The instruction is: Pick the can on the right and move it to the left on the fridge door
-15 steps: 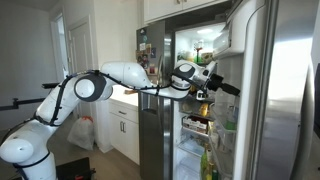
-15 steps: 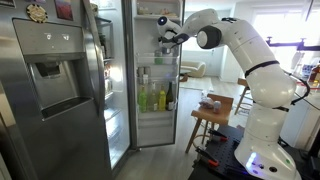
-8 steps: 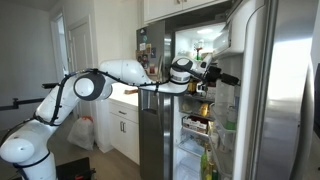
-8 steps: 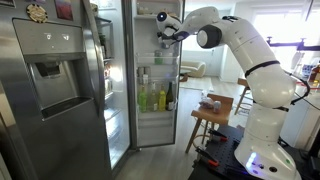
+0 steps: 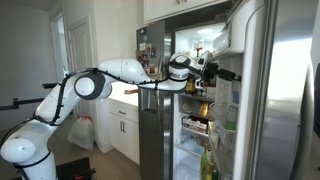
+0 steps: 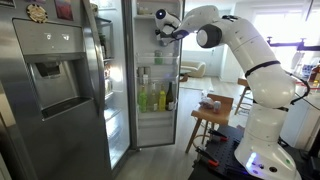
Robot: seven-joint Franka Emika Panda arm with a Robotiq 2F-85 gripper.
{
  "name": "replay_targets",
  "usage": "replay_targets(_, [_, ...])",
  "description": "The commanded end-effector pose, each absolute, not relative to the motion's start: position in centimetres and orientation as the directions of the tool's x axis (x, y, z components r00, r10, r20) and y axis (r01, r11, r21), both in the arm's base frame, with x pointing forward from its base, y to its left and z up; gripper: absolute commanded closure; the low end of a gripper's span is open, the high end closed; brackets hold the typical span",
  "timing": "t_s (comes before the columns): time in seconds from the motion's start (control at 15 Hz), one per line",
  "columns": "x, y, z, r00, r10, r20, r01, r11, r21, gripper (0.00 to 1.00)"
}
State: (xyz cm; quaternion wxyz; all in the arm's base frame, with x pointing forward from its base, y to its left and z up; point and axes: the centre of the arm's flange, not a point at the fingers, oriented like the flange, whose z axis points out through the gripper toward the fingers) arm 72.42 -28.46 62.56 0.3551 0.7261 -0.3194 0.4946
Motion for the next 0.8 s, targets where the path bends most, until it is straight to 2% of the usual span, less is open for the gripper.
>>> replay_targets(0.0, [74.6,-26.1,63.7,0.283,-0.062,0.957,-0.794,-0.575,0.198,0.51])
replay_targets(0.73, [79.9,-20.9,61.2,0.297,-0.015,0.955,-0.723,-0.657,0.214,0.51])
